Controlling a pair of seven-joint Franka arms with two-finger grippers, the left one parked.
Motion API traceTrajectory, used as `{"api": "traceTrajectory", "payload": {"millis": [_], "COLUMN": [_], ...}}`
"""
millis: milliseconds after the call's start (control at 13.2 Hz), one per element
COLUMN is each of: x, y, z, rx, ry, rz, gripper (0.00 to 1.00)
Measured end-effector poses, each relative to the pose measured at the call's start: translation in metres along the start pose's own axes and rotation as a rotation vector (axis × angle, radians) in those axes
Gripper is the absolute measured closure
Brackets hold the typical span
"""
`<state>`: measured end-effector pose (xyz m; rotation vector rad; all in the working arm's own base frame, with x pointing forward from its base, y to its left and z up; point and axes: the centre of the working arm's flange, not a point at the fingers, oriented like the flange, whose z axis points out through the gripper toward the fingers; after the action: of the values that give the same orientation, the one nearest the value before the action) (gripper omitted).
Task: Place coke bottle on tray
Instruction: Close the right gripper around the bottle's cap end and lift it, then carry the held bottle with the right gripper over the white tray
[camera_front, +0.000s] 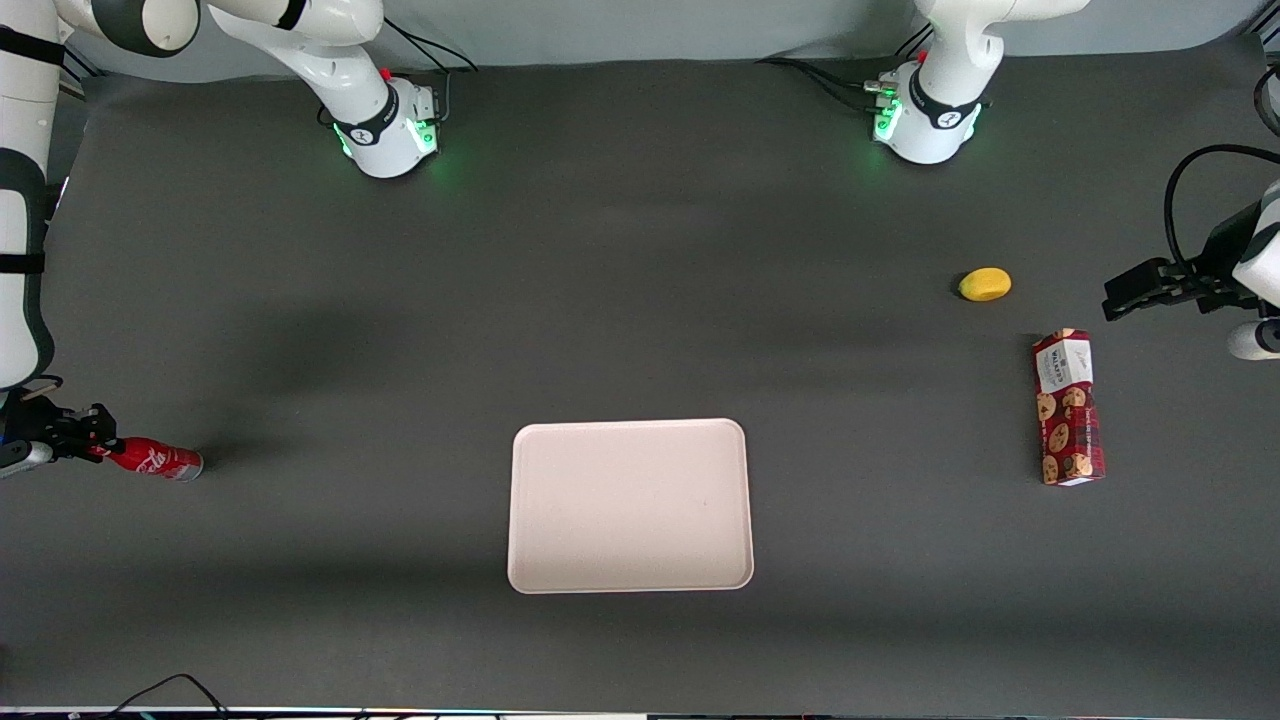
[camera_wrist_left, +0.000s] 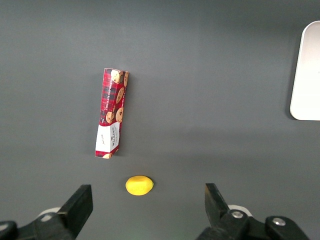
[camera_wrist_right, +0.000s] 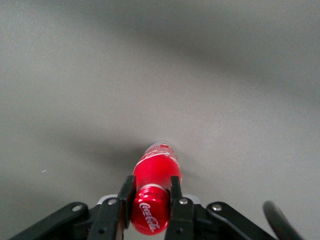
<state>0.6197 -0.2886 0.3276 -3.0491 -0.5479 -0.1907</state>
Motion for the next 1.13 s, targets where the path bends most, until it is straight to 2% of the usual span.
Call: {"api": "traceTrajectory", "payload": {"millis": [302,604,906,1132], "x": [0.028,0.065,0.058,0.054], "y": [-0.008,-0.037,-0.091,-0.135], "z": [-0.038,-0.147,-0.269,-0.322], "rx": [0.018,0.016,0.031,0.036], "ry": [-0.022,-0.079,-0.127,-0.103], "rz": [-0.045,-0.009,0.077,0.126], "gripper": [0.68,0.68,0.68,0.68]}}
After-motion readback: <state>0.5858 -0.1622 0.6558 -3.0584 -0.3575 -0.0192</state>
